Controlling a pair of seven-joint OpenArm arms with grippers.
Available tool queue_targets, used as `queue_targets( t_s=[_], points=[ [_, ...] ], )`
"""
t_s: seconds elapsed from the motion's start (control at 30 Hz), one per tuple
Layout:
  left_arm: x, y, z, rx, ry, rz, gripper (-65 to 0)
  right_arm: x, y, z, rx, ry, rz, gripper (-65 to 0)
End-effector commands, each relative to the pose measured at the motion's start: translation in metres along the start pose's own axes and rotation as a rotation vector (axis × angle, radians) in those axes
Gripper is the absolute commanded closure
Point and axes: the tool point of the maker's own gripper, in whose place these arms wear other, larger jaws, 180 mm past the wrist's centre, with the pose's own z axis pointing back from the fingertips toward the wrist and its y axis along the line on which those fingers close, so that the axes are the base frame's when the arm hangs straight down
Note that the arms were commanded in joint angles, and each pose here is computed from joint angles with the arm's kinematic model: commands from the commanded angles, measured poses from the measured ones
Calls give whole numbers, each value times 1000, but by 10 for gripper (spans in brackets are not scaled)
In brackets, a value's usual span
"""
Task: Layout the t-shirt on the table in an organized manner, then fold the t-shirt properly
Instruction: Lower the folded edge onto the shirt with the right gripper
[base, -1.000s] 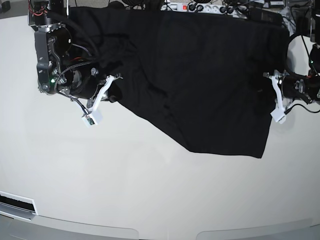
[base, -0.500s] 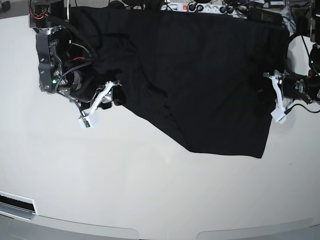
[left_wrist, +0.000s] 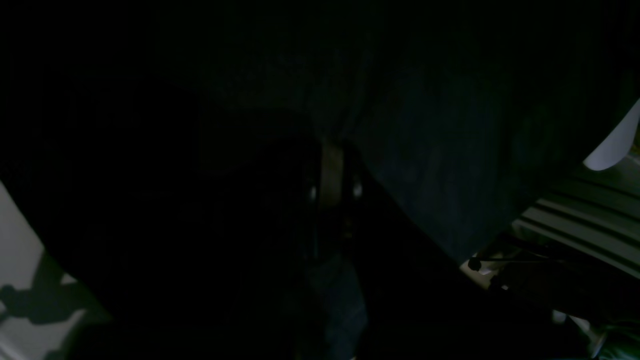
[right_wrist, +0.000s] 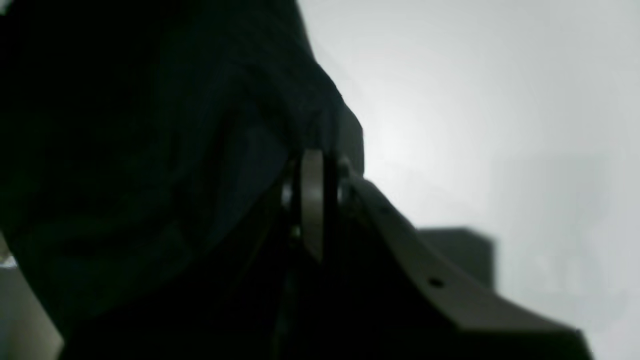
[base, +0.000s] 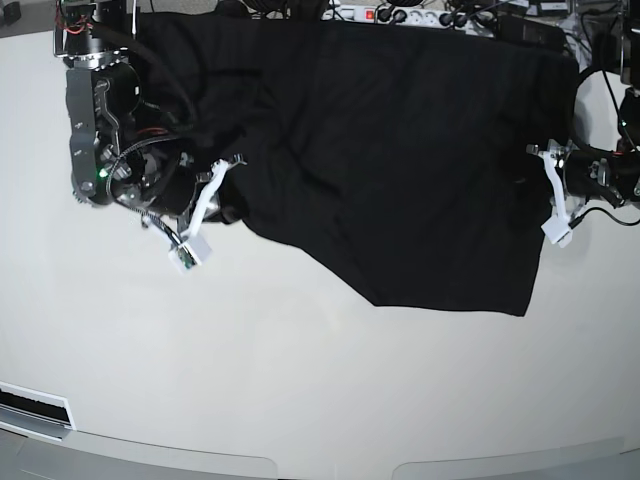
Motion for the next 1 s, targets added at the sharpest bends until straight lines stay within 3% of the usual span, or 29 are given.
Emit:
queue_targets(
  t_s=[0.0, 0.27, 0.37, 0.4, 0.47, 0.57, 0.73, 0.83, 0.87, 0.97],
  points=[
    [13, 4, 11, 12, -33, -19, 0, 29, -1, 7, -2, -79, 33, 0],
    [13, 4, 11, 12, -33, -19, 0, 32, -2, 14, -35, -43, 47, 0],
    [13, 4, 11, 12, -34, -19, 0, 31, -5, 14, -56, -41, 26, -165],
    [13, 4, 11, 12, -33, -19, 0, 30, -8, 14, -70, -35, 24, -140],
    [13, 4, 11, 12, -33, -19, 0, 26, -14, 15, -101, -12, 45, 0],
    [13, 4, 11, 12, -34, -19, 0, 25, -22, 16, -146, -2, 63, 0],
    [13, 4, 11, 12, -33, -19, 0, 23, -10, 14, -83, -15, 66, -6],
    [12, 5, 11, 13, -32, -19, 0, 17, -15, 14, -118, -7, 16, -249],
    [13, 4, 11, 12, -33, -19, 0, 14, -17, 13, -123, -1, 5, -296],
    [13, 4, 11, 12, -33, -19, 0, 6, -23, 7, -131, -6, -39, -299]
  ],
)
